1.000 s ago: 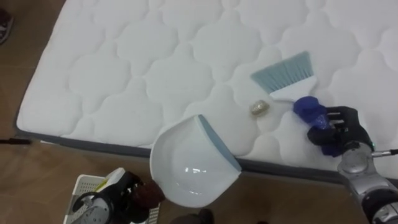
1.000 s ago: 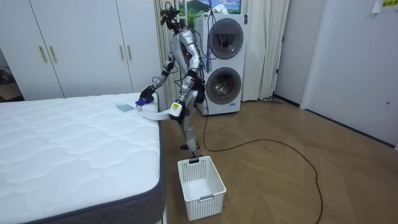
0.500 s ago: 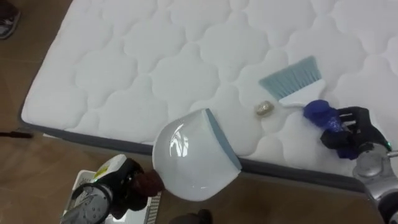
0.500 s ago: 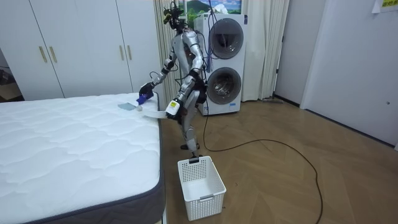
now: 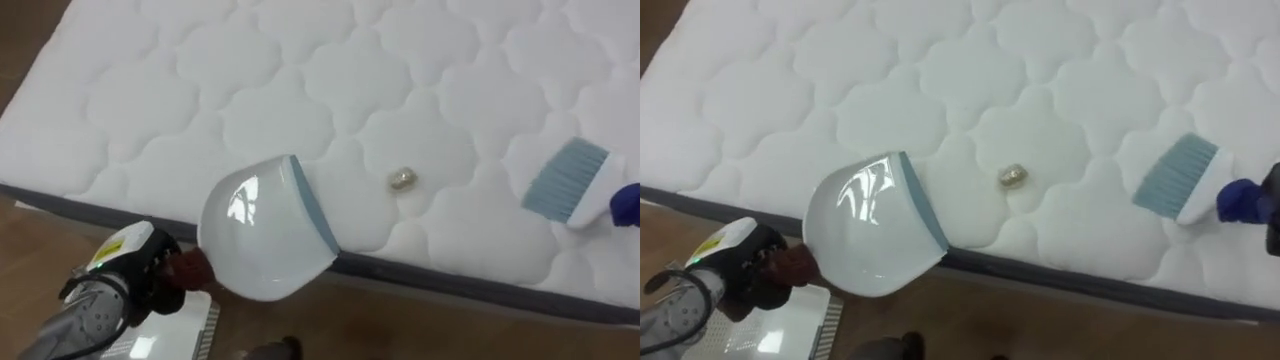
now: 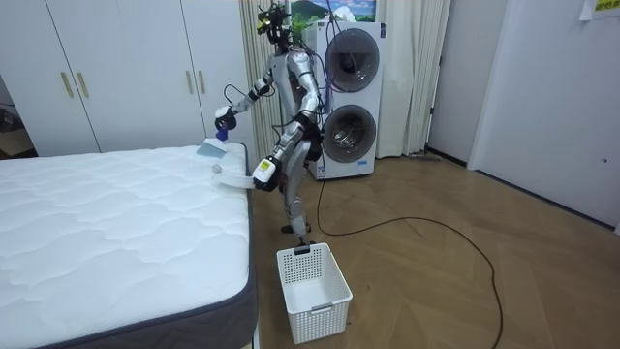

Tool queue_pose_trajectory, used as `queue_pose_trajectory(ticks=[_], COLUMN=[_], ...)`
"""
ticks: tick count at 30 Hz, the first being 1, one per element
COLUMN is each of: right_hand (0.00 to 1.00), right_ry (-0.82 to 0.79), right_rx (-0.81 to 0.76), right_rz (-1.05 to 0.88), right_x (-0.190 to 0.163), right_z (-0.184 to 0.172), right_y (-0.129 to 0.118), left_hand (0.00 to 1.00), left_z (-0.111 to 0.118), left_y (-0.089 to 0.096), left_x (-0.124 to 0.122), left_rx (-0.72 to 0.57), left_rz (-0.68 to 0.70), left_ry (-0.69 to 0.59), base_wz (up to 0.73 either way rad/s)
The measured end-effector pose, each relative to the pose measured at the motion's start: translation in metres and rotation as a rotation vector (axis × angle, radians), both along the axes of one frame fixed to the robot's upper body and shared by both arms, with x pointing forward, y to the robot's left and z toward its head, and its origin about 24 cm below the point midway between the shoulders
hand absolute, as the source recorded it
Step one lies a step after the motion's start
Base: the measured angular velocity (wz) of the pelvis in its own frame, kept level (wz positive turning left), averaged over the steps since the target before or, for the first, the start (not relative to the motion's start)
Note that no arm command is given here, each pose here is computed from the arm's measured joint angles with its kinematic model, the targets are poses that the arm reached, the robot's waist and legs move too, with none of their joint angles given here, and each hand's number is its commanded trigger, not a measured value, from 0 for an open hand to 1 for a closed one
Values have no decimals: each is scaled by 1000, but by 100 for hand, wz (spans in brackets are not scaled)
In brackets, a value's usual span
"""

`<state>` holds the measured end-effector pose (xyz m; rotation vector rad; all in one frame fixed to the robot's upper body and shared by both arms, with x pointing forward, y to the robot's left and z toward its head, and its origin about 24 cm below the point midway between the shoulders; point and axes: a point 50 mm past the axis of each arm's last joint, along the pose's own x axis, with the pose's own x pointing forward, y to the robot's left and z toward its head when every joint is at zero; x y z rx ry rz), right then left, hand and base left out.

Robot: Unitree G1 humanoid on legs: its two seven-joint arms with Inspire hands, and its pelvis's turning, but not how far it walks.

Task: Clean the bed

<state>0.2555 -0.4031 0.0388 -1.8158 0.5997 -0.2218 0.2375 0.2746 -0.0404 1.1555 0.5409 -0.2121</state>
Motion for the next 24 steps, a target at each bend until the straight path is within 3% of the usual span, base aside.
queue_pose_trajectory(ticks=[13,24], right_hand=[100,100], right_ry=[100,10], right_rx=[-322,-367], right_rz=[380,585], right_x=[40,58], right_z=[22,35], right_y=[44,89], left_hand=[100,100], left_z=[15,19], left_y=[18,26], left_x=[6,5], left_rx=[67,83], left_rz=[-4,-6], left_ry=[-21,-25], base_wz=[-6,-8])
